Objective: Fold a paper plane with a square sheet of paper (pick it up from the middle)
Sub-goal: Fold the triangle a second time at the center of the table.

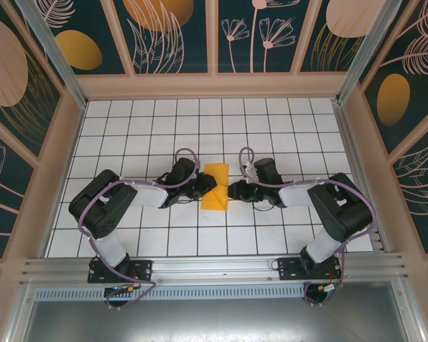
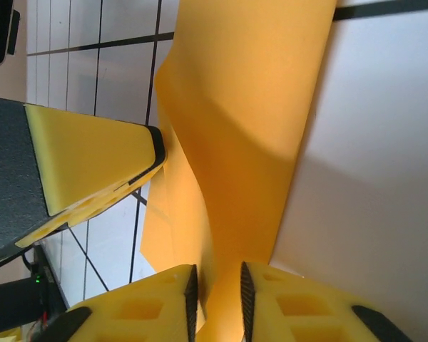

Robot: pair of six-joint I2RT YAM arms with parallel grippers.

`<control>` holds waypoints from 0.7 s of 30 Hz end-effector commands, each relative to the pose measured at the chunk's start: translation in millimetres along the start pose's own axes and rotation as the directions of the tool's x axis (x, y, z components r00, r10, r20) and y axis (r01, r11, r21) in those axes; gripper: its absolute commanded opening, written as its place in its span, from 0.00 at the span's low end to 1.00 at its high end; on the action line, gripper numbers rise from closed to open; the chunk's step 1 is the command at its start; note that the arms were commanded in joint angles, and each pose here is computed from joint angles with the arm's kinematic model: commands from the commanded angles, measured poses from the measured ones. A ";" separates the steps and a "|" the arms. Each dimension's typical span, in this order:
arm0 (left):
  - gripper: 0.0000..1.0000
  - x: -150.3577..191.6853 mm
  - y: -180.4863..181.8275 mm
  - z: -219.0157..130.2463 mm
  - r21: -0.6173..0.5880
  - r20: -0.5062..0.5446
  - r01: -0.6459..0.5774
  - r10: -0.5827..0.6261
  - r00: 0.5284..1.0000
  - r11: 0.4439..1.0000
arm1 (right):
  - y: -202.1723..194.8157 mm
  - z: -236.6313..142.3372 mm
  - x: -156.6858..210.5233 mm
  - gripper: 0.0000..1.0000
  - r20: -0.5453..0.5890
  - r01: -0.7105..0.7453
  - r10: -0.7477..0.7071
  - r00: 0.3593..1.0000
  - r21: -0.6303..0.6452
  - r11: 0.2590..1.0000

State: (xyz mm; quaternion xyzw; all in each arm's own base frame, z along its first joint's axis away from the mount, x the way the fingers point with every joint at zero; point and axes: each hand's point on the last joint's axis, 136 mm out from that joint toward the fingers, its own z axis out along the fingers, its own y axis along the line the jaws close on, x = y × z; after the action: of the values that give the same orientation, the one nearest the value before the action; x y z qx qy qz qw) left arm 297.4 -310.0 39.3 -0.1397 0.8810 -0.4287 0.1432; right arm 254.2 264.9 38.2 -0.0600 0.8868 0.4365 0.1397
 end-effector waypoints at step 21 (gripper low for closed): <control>0.15 18.2 6.6 -45.4 -0.012 0.030 0.022 -0.021 0.999 1.000 | 10.2 -0.3 -14.0 0.02 0.032 0.020 -0.019 0.999 -0.042 0.999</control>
State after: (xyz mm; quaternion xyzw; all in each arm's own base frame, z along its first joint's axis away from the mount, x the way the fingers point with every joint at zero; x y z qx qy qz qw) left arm 271.8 -281.2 65.1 -0.1446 0.8801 -0.4213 0.1644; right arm 256.9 267.5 42.5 -0.0549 0.8828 0.4445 0.1416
